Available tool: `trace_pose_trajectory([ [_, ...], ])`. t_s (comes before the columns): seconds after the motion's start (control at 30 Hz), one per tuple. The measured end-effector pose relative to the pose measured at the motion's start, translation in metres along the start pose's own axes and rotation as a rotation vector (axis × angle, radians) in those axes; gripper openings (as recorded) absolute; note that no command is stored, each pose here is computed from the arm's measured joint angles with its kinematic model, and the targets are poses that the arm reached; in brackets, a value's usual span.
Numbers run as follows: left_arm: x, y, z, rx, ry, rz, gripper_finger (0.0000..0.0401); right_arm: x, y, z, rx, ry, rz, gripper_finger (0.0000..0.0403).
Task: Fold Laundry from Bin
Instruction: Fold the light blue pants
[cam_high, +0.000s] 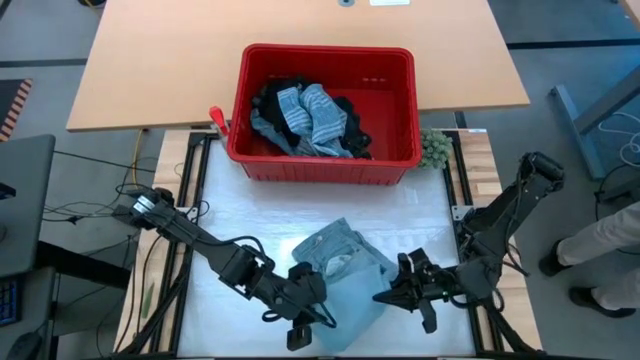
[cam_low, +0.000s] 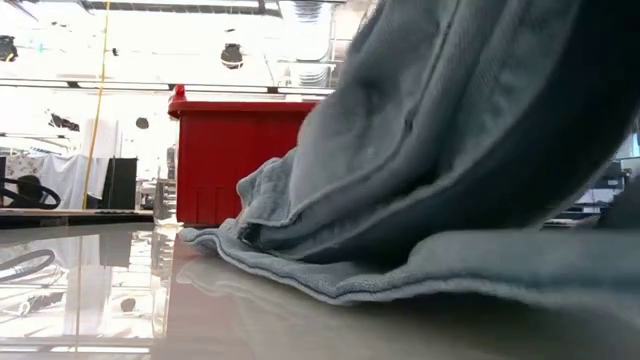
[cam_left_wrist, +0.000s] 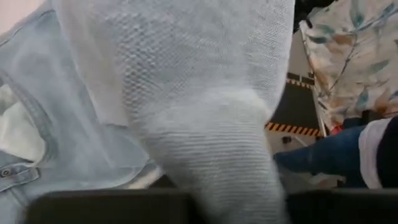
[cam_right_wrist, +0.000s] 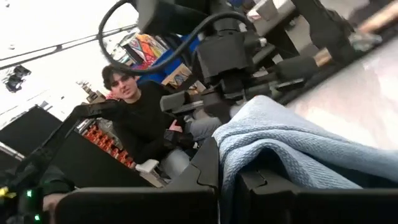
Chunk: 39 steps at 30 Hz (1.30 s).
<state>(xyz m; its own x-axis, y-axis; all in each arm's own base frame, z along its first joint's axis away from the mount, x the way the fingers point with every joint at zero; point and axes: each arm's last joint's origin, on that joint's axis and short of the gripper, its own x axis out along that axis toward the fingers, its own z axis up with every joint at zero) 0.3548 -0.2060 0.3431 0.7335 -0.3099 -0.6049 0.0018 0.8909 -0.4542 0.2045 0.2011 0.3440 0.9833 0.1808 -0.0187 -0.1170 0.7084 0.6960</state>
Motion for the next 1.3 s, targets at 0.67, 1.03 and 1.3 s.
trace_pose_trajectory([
  [0.67,-0.209,0.083,0.109,0.122,-0.137,0.347,0.0002,-0.001,-0.094,0.207,-0.413,-0.356,0.173,0.0031],
  [1.03,-0.252,0.090,0.122,0.417,-0.293,0.408,0.0002,0.016,-0.069,0.282,-0.659,-0.151,0.459,0.0030],
  [1.3,-0.206,0.023,0.079,0.444,-0.122,0.326,0.0002,0.013,-0.018,0.196,-0.590,0.112,0.362,0.0030],
])
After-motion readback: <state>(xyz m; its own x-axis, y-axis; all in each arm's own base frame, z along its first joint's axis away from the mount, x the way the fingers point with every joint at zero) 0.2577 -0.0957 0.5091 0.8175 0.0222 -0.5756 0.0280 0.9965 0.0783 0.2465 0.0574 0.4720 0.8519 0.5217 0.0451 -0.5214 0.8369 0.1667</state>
